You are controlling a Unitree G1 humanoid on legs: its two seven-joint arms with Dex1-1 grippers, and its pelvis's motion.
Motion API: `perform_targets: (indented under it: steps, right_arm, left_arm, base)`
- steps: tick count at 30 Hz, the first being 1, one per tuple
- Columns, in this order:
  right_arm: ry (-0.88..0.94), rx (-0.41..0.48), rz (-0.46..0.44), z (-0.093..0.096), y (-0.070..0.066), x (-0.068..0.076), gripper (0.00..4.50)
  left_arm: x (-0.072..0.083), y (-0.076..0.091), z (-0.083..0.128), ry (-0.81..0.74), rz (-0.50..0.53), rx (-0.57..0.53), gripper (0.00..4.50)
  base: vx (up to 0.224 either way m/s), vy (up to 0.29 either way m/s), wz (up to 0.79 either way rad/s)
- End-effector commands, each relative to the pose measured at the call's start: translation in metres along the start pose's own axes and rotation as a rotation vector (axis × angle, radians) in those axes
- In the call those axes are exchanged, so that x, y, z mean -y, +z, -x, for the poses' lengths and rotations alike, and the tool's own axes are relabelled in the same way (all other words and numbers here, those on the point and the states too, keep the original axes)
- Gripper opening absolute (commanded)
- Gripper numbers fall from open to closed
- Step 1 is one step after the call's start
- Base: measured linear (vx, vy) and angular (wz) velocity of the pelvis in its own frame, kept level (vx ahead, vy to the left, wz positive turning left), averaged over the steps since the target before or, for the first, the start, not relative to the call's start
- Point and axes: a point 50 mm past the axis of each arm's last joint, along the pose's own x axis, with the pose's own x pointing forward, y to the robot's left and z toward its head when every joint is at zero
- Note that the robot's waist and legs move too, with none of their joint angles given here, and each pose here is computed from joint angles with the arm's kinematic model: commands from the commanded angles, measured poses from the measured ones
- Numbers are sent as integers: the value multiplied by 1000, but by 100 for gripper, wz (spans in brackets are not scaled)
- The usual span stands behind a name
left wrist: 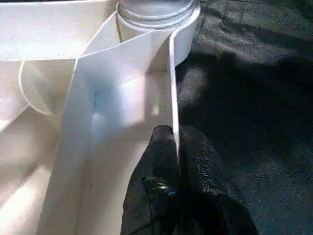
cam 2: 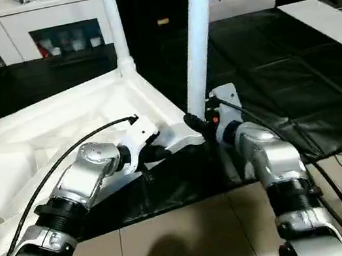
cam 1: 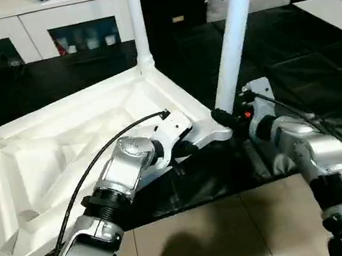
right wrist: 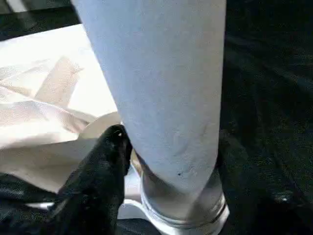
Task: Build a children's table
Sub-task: Rotate leg to tighten
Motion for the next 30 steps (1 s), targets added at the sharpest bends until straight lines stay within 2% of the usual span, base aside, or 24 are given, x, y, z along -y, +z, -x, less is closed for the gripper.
perform_targets:
  steps: [1, 5, 9, 11, 17, 20, 24, 26, 28, 30]
  right_arm:
    - [149, -28, -1, 2, -7, -14, 302]
    - [193, -38, 29, 12, -8, -8, 332]
    - [321, -61, 141, 36, -1, 3, 366]
    - [352, -78, 182, 42, 2, 6, 385]
    - [481, -128, 306, 54, 5, 10, 385]
    - [573, -156, 307, 59, 3, 7, 385]
    - [697, -208, 317, 64, -4, 1, 351]
    - [711, -213, 313, 64, -5, 1, 346]
    - [738, -215, 302, 65, -7, -1, 311]
    - [758, -215, 302, 66, -8, -3, 307]
  left_arm:
    - [6, 11, -1, -56, -71, 40, 0]
    - [4, 5, 4, -64, -73, 33, 0]
    - [2, -9, 19, -159, -141, 11, 0]
    - [2, -12, 24, -202, -172, 4, 0]
    - [2, -15, 38, -325, -248, 5, 0]
    - [1, -18, 43, -368, -293, -26, 0]
    - [3, -20, 49, -448, -353, -50, 0]
    - [5, -20, 49, -465, -362, -55, 0]
    - [5, -20, 50, -482, -369, -59, 0]
    - [6, -20, 50, -492, -376, -56, 0]
  base:
    - [0, 0, 0]
    - [0, 0, 0]
    - [0, 0, 0]
    - [0, 0, 0]
    - [0, 0, 0]
    - [0, 0, 0]
    - [0, 0, 0]
    - [0, 0, 0]
    - [0, 0, 0]
    - [0, 0, 0]
